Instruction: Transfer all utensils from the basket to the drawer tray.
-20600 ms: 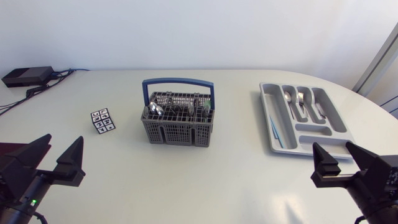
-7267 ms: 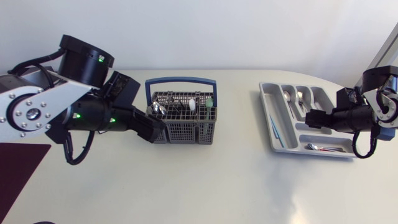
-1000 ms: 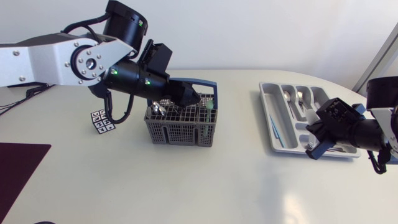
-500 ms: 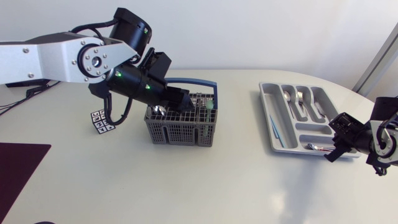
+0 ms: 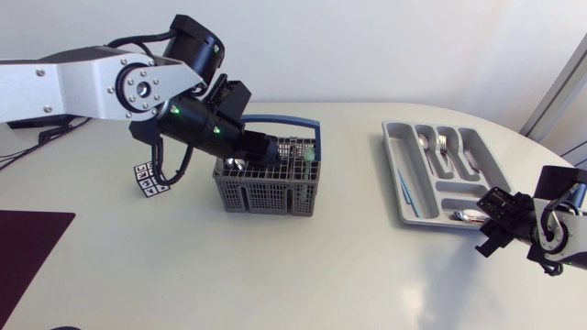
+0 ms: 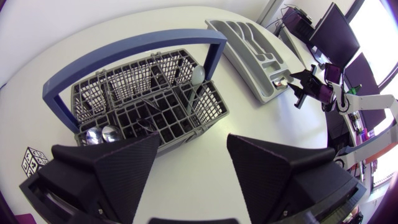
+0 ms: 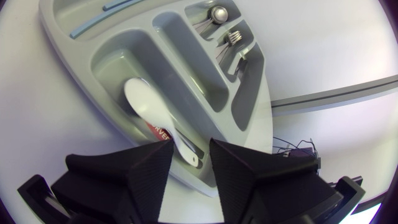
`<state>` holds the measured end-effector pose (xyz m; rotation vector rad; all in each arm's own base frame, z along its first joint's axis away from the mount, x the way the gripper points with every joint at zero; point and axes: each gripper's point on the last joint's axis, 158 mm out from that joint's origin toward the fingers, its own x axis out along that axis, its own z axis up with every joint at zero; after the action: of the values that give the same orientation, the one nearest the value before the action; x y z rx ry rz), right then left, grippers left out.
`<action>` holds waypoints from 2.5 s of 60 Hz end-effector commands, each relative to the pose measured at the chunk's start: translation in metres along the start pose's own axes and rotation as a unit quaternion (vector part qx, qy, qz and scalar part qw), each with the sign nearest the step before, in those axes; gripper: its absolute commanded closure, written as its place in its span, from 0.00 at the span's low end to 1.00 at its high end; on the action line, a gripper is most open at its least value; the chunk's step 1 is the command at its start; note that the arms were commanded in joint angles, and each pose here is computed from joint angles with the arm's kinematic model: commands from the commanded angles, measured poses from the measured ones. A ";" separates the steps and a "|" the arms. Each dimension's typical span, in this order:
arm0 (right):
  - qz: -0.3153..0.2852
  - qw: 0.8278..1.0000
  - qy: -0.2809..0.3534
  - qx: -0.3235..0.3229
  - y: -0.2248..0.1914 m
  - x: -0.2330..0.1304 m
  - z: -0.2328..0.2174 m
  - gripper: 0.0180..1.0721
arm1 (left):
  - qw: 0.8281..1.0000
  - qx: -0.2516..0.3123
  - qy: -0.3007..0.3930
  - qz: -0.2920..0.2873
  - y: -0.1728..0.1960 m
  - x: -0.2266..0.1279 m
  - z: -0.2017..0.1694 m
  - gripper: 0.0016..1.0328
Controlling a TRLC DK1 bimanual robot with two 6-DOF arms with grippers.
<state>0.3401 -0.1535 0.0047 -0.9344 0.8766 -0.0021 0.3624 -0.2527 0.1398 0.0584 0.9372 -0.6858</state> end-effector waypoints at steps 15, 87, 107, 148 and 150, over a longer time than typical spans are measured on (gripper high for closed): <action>0.004 1.000 -0.025 -0.010 -0.011 -0.045 0.019 0.12 | 1.000 0.003 0.005 0.004 0.004 -0.003 0.006 0.25; 0.149 0.978 -0.117 0.089 0.078 -0.113 0.133 0.12 | 0.988 -0.084 0.031 0.122 0.041 0.053 0.024 0.56; 0.154 0.977 -0.118 0.085 0.084 -0.112 0.134 0.12 | 0.987 -0.090 0.029 0.132 0.044 0.056 0.024 0.68; 0.153 0.977 -0.125 0.076 0.088 -0.124 0.134 0.12 | 0.985 -0.097 0.036 0.139 0.056 0.059 0.014 0.97; 0.153 0.977 -0.125 0.075 0.088 -0.124 0.134 0.12 | 0.985 -0.096 0.031 0.137 0.056 0.056 0.015 0.97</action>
<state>0.3202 0.0388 0.0666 -0.6452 0.7496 0.3084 0.4275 -0.2543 0.0982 0.0444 1.0216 -0.3750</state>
